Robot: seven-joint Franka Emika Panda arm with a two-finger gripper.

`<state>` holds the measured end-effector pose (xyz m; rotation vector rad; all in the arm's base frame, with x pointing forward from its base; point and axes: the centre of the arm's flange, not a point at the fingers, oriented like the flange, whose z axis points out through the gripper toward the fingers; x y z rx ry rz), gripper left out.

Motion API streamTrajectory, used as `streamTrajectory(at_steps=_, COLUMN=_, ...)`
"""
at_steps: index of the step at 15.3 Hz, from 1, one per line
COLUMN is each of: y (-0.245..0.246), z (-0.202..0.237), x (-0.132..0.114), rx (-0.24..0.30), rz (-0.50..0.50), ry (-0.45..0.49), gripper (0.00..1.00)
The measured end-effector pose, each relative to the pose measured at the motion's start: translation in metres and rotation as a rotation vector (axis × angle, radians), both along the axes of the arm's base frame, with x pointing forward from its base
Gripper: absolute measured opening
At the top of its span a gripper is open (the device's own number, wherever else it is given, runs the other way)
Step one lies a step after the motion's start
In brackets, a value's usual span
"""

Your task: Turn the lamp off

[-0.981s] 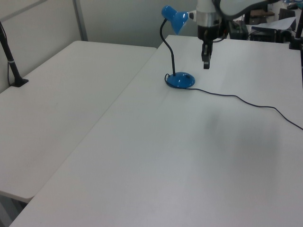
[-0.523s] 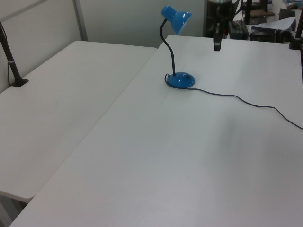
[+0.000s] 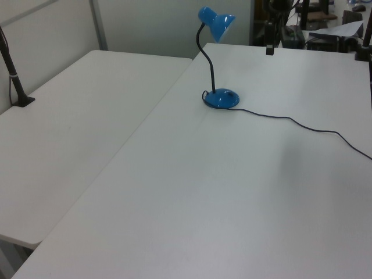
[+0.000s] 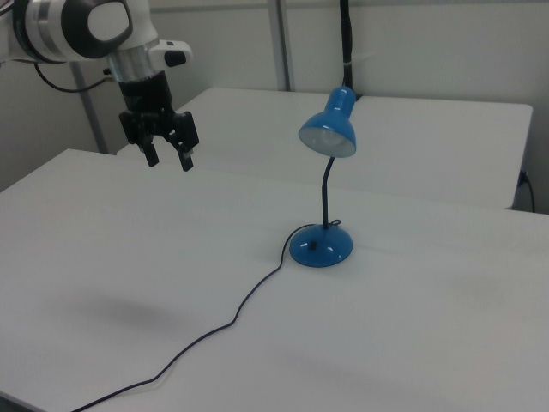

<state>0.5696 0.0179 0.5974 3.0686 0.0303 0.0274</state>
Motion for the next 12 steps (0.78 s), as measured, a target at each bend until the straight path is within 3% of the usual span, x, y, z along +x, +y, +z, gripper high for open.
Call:
streamTrajectory(at_steps=1, y=-0.0005, z=0.0022, x=-0.0010, rx=0.000, rz=-0.009, ry=-0.004, gripper=0.95)
streamTrajectory(at_steps=2, y=-0.0006, z=0.0040, x=-0.0019, rx=0.000, rz=-0.017, ry=-0.008, gripper=1.00)
streamTrajectory(at_steps=12, y=-0.0007, z=0.0073, x=-0.0031, rx=0.002, rz=-0.067, ry=-0.018, gripper=1.00)
